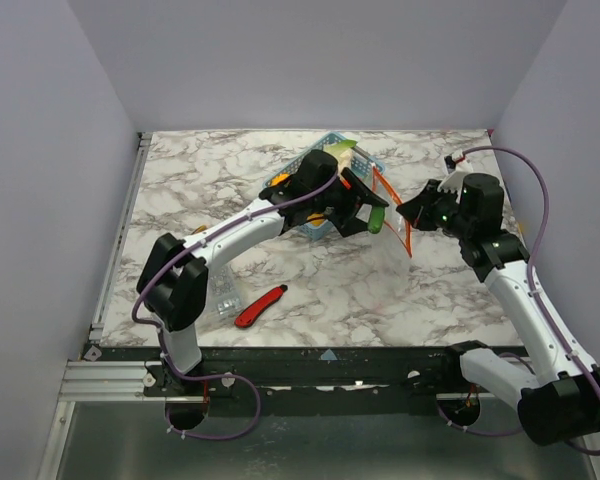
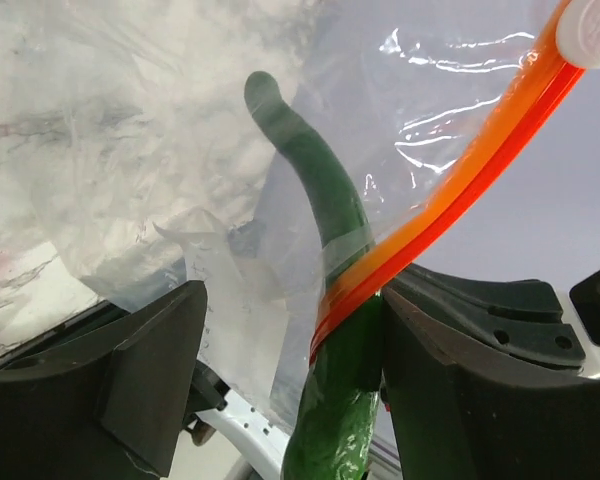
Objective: Place the food in the zip-top bag and seal the zipper
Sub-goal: Place the fake vegetable in the zipper food storage bag, then pick up the fake fruit from the bin.
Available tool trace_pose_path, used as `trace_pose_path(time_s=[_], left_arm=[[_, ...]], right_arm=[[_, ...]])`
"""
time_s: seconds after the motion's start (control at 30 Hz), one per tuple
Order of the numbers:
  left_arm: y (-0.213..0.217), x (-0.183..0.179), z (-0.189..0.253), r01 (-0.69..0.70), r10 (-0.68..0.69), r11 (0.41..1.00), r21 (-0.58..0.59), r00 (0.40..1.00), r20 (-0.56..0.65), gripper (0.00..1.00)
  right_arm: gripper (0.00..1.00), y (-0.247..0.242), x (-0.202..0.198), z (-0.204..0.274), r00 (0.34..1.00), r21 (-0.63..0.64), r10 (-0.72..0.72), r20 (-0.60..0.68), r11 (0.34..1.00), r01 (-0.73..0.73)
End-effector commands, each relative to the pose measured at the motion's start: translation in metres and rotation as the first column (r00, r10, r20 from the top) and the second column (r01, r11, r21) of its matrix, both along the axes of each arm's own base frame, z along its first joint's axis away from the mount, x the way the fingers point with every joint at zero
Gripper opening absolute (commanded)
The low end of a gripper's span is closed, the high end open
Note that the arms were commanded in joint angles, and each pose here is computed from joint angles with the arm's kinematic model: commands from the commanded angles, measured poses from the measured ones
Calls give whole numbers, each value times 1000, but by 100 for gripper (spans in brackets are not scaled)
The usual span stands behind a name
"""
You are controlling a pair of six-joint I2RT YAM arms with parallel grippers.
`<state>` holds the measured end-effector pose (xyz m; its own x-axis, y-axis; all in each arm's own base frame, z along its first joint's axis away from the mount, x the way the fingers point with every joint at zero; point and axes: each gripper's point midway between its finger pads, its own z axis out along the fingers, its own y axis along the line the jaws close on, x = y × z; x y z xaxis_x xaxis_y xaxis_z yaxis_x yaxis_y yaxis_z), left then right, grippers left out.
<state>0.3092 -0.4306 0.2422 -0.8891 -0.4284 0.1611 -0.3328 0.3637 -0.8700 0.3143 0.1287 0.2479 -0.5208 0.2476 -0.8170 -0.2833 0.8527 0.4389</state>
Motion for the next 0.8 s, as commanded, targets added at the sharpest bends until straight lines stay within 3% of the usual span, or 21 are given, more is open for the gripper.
trace_pose_path(time_s=[0.0,0.3,0.5,0.63,0.77], left_arm=[[13,-15,27,-47,47,999,-19,999,15,69],[14,-47,62,65,-56,995,-78,992,110,72],[2,-48,84,146,-122,986,-86,964,235,72],[10,-45,92,163,-152,987,11,893,423,72],[27,-44,99,167,-201,979,113,761,617,72]], right_arm=[[0,0,2,1,1000,-5,-20,-23,1000,20],[0,5,2,5,1000,-4,-14,-17,1000,14],[0,9,0,13,1000,9,-3,-7,1000,3],[0,4,-1,27,999,7,-33,15,999,33],[0,-18,3,39,987,-36,-159,31,986,160]])
